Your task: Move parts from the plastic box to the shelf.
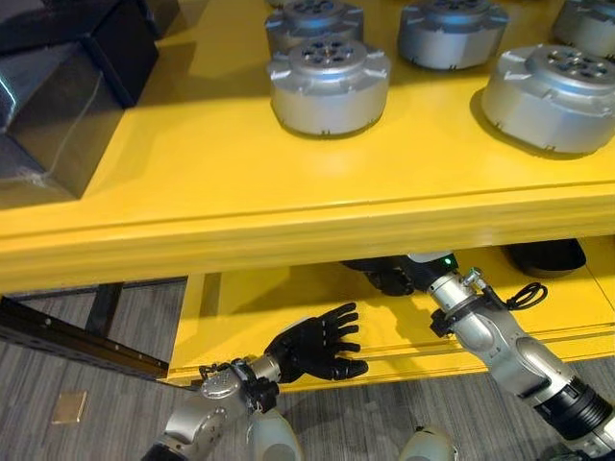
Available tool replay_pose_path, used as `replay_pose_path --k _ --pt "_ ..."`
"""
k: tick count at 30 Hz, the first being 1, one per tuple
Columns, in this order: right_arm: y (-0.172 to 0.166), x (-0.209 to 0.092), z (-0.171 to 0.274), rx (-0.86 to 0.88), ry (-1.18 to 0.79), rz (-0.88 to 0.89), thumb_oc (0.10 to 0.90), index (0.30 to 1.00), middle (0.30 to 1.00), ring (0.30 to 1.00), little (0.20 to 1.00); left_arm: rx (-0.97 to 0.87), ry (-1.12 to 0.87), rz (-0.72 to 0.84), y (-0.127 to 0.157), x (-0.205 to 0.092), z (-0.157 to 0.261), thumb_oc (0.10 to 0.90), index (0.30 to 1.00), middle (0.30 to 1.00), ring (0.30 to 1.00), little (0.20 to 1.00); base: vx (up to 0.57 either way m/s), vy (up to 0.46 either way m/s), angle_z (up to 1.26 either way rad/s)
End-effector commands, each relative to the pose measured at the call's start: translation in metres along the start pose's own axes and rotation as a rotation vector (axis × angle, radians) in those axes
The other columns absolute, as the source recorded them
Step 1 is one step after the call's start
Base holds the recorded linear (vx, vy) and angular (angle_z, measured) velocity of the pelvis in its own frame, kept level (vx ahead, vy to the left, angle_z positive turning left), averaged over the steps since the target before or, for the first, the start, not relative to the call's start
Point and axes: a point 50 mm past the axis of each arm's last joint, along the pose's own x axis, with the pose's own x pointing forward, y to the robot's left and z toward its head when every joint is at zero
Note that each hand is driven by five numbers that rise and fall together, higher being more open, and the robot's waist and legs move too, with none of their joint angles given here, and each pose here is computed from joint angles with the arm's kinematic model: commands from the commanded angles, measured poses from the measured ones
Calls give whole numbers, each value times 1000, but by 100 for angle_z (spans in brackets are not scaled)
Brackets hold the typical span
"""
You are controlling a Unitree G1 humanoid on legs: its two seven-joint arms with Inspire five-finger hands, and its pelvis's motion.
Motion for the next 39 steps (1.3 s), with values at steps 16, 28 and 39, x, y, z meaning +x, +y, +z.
replay_pose_path --k 16,28,39 --pt "-43 8 -23 68 137 -122 400 300 300 300 300 569 -499 -215 -14 -35 123 900 1000 1000 1000 1000 1 19 4" --pt "-25 4 -33 108 241 -17 400 300 300 300 300 404 -454 -334 -17 -36 112 900 1000 1000 1000 1000 109 12 -1" --pt "-10 9 -31 159 232 63 400 300 300 300 300 309 -394 -392 -26 -17 91 900 1000 1000 1000 1000 1 -16 -1"
